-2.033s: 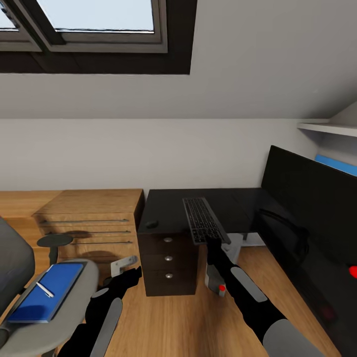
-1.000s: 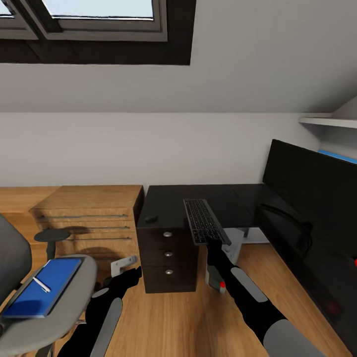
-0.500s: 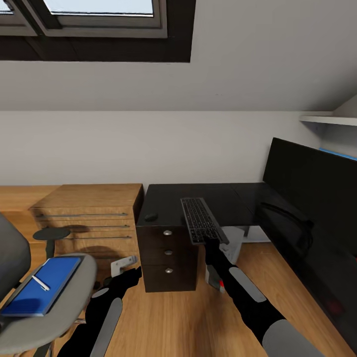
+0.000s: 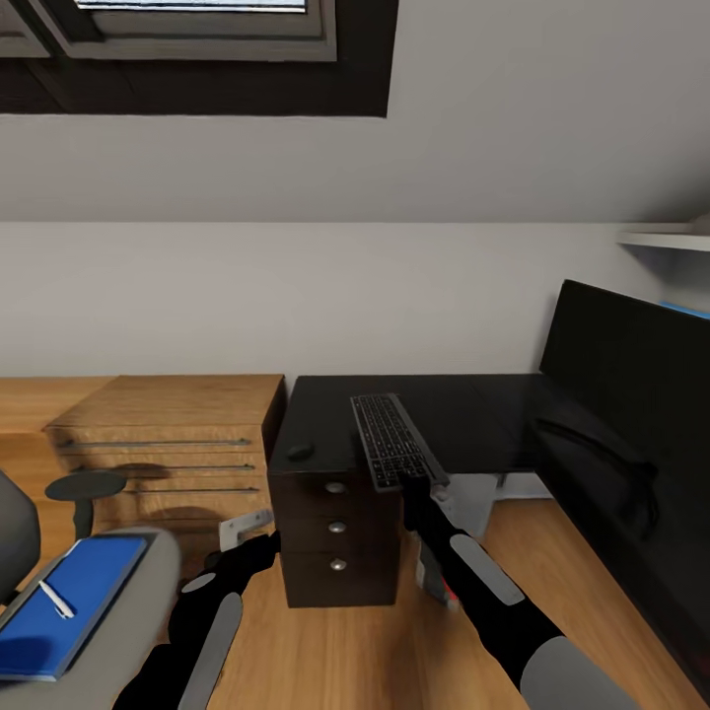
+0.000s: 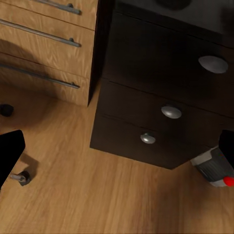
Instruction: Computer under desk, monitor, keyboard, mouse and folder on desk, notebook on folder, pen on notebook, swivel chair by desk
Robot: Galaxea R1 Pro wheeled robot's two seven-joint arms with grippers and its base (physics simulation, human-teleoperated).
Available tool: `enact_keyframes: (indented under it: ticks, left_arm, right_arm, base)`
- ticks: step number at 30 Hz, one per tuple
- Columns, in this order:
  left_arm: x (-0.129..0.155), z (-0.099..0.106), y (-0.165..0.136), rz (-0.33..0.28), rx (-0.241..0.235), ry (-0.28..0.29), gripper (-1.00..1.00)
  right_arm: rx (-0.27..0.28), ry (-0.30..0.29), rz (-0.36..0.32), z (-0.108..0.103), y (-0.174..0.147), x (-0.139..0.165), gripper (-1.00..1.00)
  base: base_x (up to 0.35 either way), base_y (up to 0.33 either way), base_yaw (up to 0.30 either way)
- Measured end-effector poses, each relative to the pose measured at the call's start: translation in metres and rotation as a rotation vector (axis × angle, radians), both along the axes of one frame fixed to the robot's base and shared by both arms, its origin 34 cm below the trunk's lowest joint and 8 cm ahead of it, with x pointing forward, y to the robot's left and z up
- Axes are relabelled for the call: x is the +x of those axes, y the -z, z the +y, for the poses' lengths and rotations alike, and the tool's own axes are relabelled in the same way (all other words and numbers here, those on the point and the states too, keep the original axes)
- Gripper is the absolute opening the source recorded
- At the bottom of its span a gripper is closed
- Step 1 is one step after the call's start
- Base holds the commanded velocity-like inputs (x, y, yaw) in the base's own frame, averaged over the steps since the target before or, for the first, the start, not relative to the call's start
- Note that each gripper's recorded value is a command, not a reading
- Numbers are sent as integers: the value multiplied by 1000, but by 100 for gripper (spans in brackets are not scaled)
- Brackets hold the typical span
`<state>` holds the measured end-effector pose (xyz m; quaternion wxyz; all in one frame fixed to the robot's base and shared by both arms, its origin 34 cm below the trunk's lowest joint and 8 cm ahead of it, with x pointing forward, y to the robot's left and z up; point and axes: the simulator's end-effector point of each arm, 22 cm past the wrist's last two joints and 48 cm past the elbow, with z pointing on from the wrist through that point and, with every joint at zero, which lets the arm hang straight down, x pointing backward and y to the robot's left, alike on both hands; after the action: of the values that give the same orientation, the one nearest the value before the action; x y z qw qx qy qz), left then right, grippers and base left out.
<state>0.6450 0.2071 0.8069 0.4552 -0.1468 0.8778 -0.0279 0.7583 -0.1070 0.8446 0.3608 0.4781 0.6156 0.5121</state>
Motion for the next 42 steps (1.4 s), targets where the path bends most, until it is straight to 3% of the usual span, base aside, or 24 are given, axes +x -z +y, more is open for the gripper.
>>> enact_keyframes:
  ticks: [17, 24, 42]
  left_arm:
    - [0, -1, -5, -10, -2, 2, 100]
    - [4, -1, -13, -43, -13, -1, 100]
    - [2, 0, 17, -46, -15, -4, 100]
  right_arm:
    - [3, 0, -6, -2, -5, 0, -100]
    - [2, 3, 6, -2, 8, -1, -100]
    - [-9, -8, 10, 3, 42, -6, -100]
  base:
    - [231, 0, 81]
    - [13, 0, 0]
    - [0, 0, 0]
